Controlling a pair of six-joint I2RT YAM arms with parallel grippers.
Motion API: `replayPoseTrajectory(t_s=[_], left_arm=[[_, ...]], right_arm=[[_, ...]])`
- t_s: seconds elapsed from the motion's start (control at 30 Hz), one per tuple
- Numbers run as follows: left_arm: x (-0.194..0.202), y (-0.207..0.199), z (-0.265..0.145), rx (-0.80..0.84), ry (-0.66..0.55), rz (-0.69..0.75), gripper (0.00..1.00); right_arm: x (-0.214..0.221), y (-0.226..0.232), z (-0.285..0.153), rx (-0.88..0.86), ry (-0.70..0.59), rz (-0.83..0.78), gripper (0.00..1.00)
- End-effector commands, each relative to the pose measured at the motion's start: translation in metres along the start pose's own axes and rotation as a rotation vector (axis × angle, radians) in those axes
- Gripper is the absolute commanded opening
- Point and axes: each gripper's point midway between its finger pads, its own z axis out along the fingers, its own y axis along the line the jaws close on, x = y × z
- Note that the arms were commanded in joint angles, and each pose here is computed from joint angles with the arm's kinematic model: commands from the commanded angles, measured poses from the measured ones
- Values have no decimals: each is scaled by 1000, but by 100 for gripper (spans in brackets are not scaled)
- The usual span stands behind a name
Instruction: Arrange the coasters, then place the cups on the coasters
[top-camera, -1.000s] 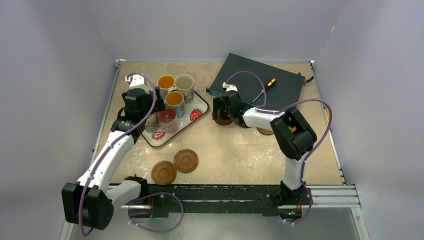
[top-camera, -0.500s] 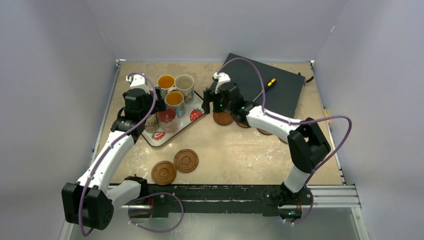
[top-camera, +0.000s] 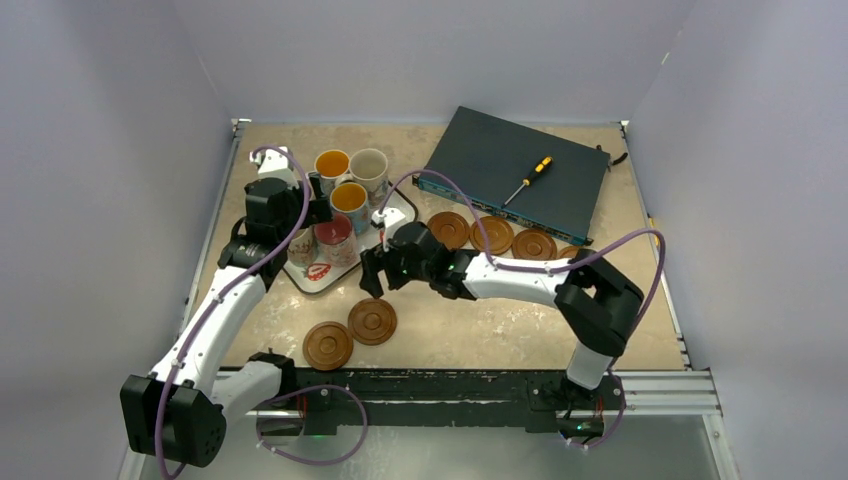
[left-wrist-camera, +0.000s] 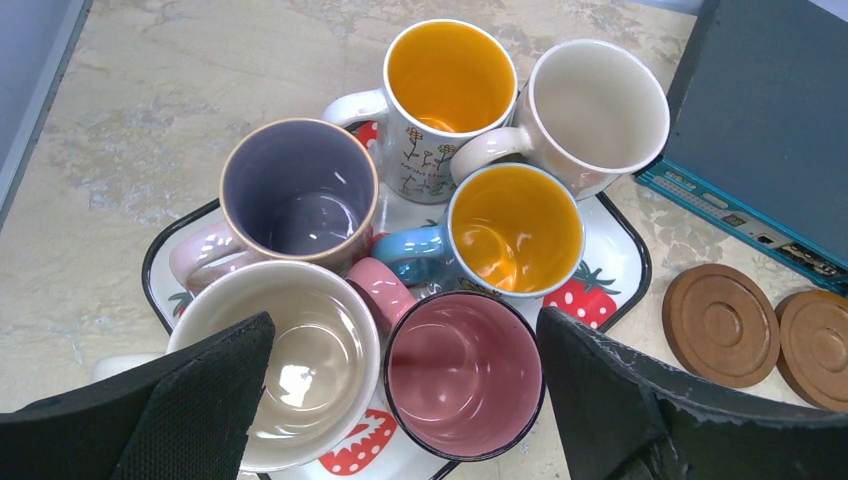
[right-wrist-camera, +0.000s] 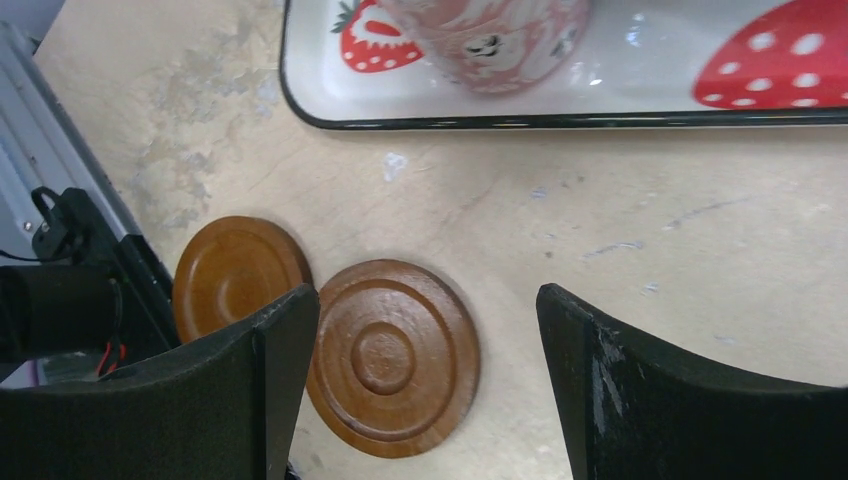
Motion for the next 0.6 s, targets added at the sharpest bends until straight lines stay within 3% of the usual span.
replayPoseTrajectory(t_s=[0.0, 0.57], left_arm=[[-20, -9, -3, 35, -61, -4, 98], [-19, -6, -4, 17, -60, -16, 98]], right_arm=[[8, 35, 14, -90, 2, -7, 82], [67, 67, 28, -149, 153, -56, 82]])
